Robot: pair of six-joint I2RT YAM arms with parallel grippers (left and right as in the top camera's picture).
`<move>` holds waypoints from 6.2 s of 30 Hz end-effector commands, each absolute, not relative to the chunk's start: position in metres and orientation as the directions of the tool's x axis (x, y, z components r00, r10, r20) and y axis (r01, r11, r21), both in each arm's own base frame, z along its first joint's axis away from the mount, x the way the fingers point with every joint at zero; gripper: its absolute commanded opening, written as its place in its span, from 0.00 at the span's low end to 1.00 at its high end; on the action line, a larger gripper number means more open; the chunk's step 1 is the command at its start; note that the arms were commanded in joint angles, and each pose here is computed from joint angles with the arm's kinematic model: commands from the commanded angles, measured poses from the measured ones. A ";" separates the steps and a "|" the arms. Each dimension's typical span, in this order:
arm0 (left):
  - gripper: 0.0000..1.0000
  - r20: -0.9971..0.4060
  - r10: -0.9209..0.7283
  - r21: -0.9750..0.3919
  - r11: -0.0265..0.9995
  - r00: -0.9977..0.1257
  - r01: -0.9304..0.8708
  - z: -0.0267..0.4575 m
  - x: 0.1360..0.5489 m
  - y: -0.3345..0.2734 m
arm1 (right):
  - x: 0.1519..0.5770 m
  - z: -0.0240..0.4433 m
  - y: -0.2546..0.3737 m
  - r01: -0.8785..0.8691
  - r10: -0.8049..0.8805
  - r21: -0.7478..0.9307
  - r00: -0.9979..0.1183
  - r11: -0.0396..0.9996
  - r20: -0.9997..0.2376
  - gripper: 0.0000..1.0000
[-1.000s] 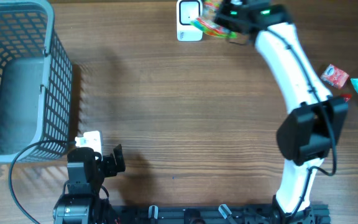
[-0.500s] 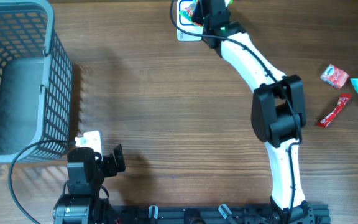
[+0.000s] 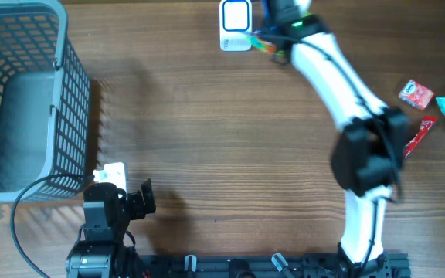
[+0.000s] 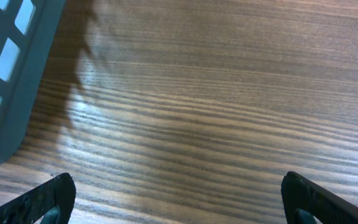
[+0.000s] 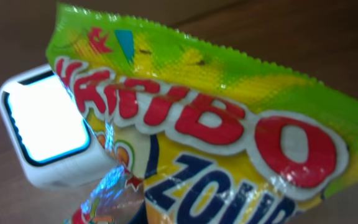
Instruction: Scan the item barcode
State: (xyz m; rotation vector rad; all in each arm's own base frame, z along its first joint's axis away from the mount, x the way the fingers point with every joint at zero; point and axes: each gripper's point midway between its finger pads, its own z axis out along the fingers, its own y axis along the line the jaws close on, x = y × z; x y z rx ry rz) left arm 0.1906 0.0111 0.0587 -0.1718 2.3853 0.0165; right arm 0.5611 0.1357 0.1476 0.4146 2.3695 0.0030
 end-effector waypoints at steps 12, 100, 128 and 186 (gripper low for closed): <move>1.00 -0.682 -0.111 -0.022 0.991 -0.723 -0.131 0.058 0.190 0.014 | 0.443 0.118 -0.134 0.698 0.615 -0.073 -0.671 0.713 -0.414 0.05; 1.00 -0.682 -0.111 -0.022 0.991 -0.723 -0.131 0.058 0.190 0.014 | -0.004 0.428 -0.091 -0.100 0.795 0.956 0.583 0.274 -0.167 1.00; 1.00 -0.682 -0.111 -0.022 0.991 -0.723 -0.131 0.058 0.190 0.014 | 0.175 0.258 -0.027 0.214 0.727 0.712 0.012 0.669 -0.686 1.00; 1.00 -0.994 -0.054 -0.053 0.999 -0.095 -0.010 0.152 0.247 0.001 | 0.246 0.178 -0.014 0.064 0.408 0.410 0.044 0.910 -0.912 1.00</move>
